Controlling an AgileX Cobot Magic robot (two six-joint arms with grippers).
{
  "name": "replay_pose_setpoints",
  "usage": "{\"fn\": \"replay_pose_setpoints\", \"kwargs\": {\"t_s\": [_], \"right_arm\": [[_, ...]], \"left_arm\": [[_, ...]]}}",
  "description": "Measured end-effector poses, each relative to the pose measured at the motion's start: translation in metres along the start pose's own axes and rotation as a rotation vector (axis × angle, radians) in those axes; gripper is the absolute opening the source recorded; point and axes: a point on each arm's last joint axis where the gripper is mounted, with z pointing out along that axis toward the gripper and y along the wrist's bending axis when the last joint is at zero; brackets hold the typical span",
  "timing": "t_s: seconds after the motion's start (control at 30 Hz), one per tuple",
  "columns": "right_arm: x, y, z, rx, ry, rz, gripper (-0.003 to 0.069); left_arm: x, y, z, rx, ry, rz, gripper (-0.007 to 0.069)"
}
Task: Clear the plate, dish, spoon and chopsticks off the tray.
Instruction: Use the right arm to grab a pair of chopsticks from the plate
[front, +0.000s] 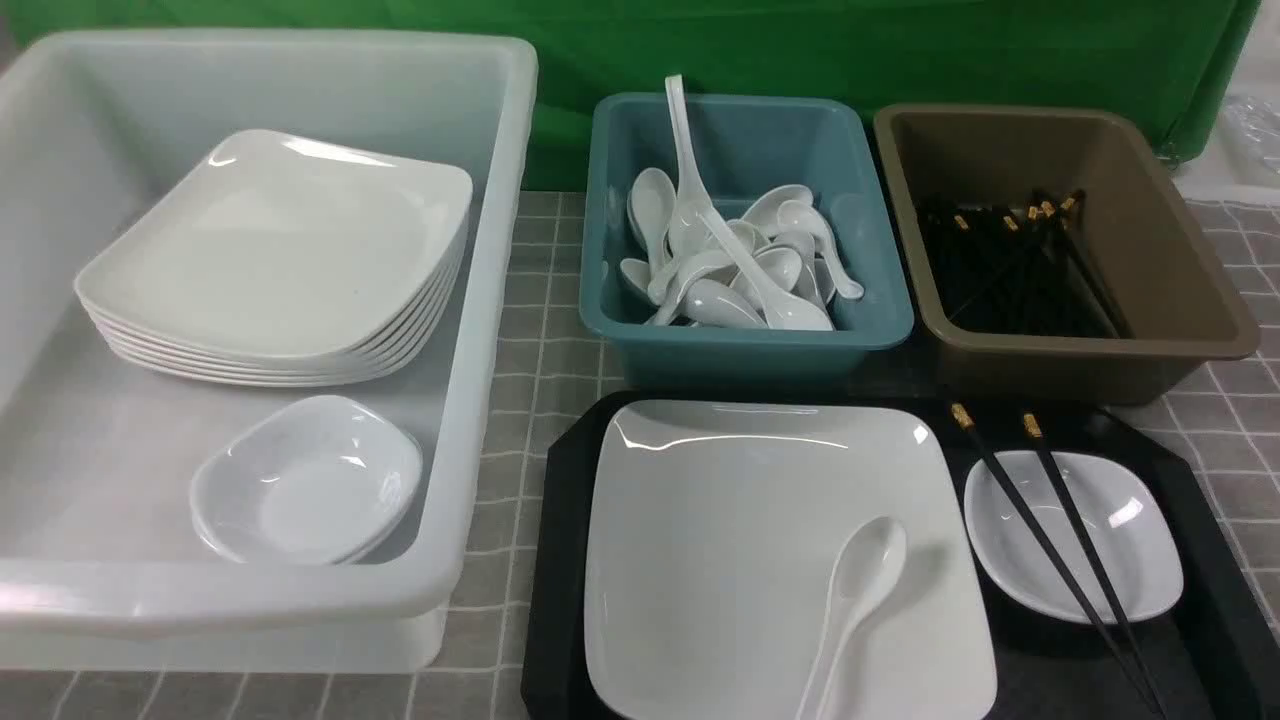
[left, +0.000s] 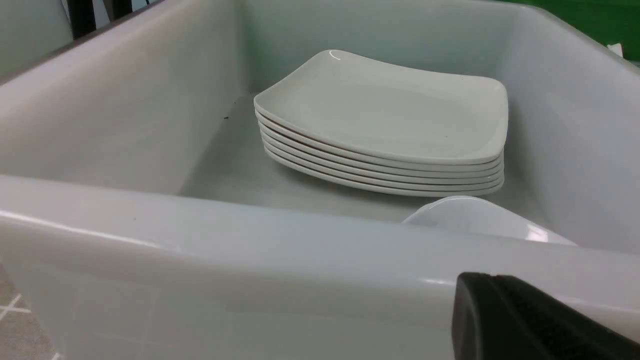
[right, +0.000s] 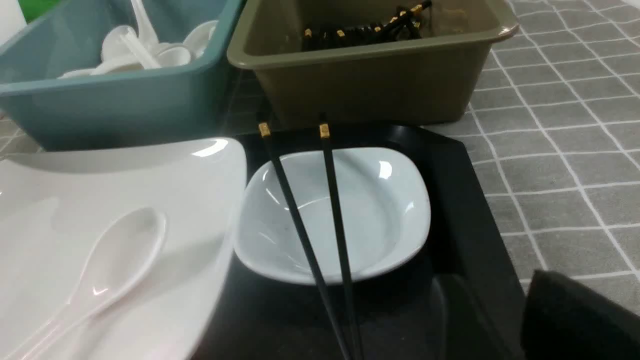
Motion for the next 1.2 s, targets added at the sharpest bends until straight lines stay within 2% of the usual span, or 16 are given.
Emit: {"fn": "replay_pose_setpoints", "kwargs": {"t_s": [0.97,1.0,1.03,1.07,1.1,1.2], "right_arm": [[0.0,0.0,0.0,0.0,0.0,0.0,0.0238],[0.0,0.0,0.0,0.0,0.0,0.0,0.0238],[0.0,0.0,0.0,0.0,0.0,0.0,0.0238],[0.0,0.0,0.0,0.0,0.0,0.0,0.0238],[0.0,0.0,0.0,0.0,0.0,0.0,0.0238],[0.0,0.0,0.0,0.0,0.0,0.0,0.0238]], "left_arm": [[-0.003,0.0,0.0,0.004,-0.033,-0.009,0.0011],[-0.005,-0.001,0.0,0.009,-0.055,-0.028,0.0011],[-0.008,-0.001,0.0,0.065,-0.086,-0.063,0.0011],[-0.009,-0.002,0.0,0.022,-0.1,-0.089,0.0011],[-0.016,-0.002,-0.002,0.036,-0.177,-0.227,0.0011],[-0.025,0.0,-0.004,0.064,-0.275,-0.471,0.0011]]}}
